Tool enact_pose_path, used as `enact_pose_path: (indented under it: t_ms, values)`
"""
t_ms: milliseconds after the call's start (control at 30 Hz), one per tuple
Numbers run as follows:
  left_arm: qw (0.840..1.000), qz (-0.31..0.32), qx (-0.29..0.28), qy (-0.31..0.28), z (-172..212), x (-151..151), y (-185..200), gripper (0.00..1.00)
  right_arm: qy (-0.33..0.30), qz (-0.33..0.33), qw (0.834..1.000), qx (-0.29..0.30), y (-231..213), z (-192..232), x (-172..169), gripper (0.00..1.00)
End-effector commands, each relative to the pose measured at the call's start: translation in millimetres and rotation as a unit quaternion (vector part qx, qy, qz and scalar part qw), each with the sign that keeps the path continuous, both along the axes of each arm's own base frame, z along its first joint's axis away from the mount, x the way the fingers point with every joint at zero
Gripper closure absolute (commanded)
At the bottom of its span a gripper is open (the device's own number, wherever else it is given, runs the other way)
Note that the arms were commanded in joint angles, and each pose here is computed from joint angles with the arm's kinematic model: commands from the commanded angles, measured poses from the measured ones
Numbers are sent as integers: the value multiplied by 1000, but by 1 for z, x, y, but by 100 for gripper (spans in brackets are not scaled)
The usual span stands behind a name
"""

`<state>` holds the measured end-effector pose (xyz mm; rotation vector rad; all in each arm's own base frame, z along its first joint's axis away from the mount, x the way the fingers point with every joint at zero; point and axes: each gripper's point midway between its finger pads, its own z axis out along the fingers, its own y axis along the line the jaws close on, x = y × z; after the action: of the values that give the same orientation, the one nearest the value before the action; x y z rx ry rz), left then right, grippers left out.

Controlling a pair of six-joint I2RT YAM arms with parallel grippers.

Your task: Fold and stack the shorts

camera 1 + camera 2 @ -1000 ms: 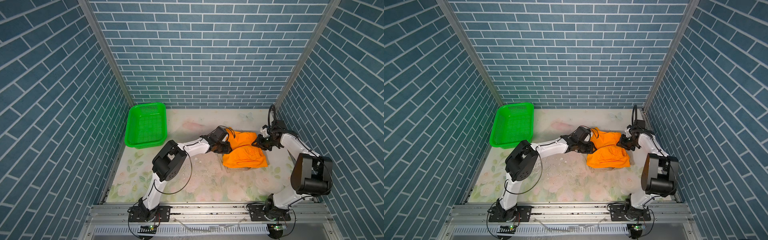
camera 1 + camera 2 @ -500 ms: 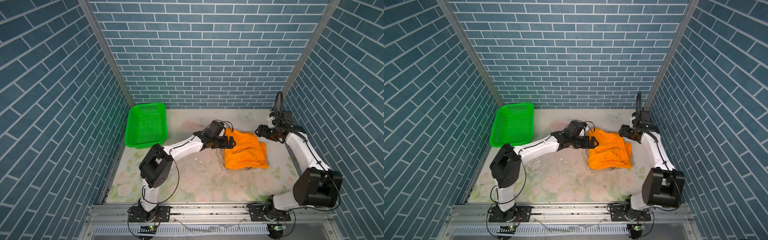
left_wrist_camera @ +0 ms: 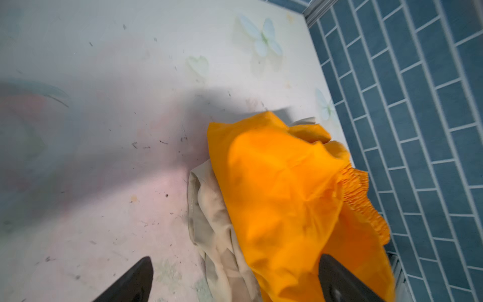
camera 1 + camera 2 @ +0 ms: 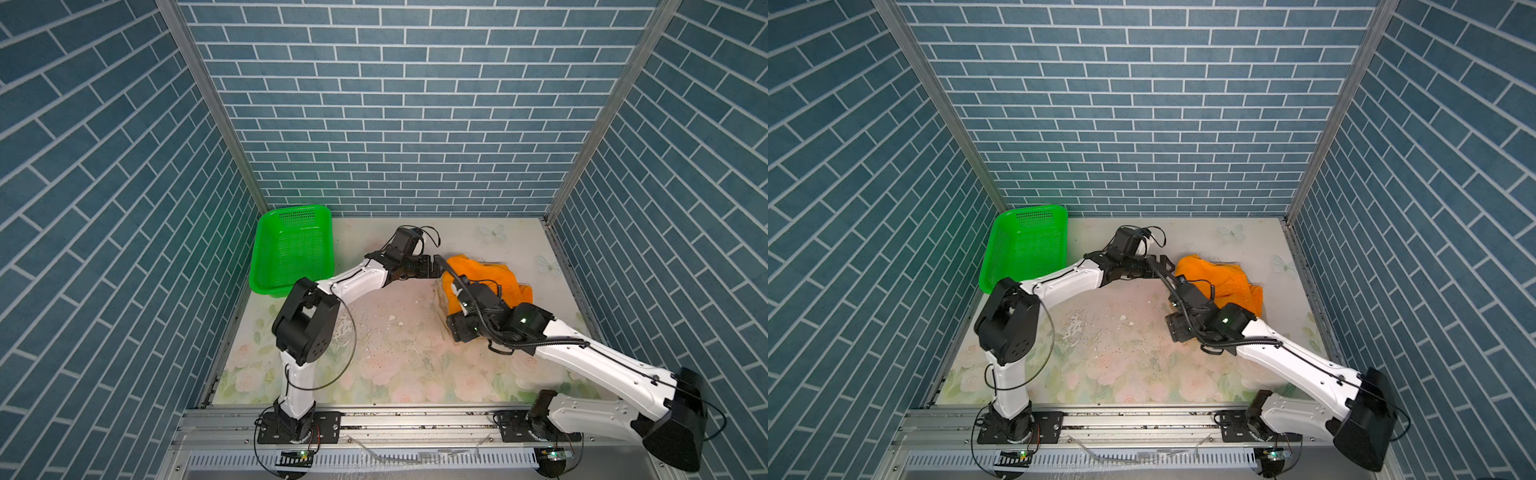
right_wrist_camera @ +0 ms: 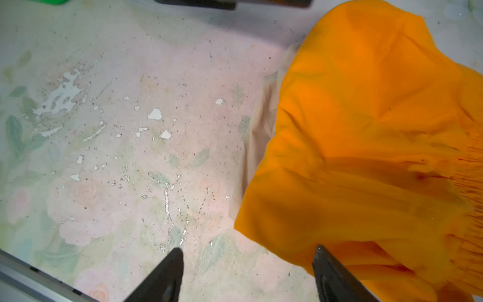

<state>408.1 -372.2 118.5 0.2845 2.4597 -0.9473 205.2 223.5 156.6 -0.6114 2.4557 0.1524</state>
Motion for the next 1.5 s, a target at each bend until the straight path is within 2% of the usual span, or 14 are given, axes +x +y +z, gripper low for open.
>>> enact_pose_path:
  t_ms: [0, 200, 367, 500, 733, 767, 833, 967, 1000, 1067, 1267, 1400, 1433, 1467]
  values:
    - [999, -34, -38, -16, 3, 10, -25, 0, -66, -94, 991, -72, -8, 2, 11, 20]
    - [998, -46, -38, -33, -3, 22, -35, 0, -79, -123, 972, -186, -13, -18, 17, 17]
    - [997, -53, -47, -23, -15, 33, -39, 0, -67, -125, 970, -198, -17, -36, 14, 19]
    - [996, -63, -64, -14, -22, 36, -47, 1, -61, -129, 970, -195, -21, -50, 13, 30]
    - [994, -75, -74, 8, -37, 32, -54, 17, -48, -126, 975, -179, -18, -67, 21, 34]
    - [994, -75, -74, 8, -38, 32, -54, 20, -48, -127, 974, -182, -19, -67, 22, 37]
    - [994, -76, -74, 9, -41, 33, -55, 32, -47, -128, 973, -187, -22, -68, 23, 51]
    - [993, -81, -82, 17, -45, 38, -62, 73, -38, -132, 971, -193, -31, -71, 22, 99]
    - [993, -81, -84, 18, -45, 39, -64, 80, -36, -133, 972, -192, -33, -70, 21, 100]
    - [993, -80, -82, 18, -47, 42, -65, 85, -31, -130, 973, -186, -36, -66, 17, 100]
    - [994, -79, -79, 15, -44, 50, -69, 86, 20, -75, 985, -151, -28, -63, -8, 100]
    - [995, -75, -69, 18, -49, 51, -67, 86, 76, -38, 985, -151, -20, -83, -28, 99]
    - [995, -73, -66, 22, -52, 51, -66, 84, 88, -34, 983, -155, -20, -89, -32, 83]
    - [995, -72, -63, 24, -55, 51, -64, 75, 99, -31, 982, -158, -21, -94, -35, 60]
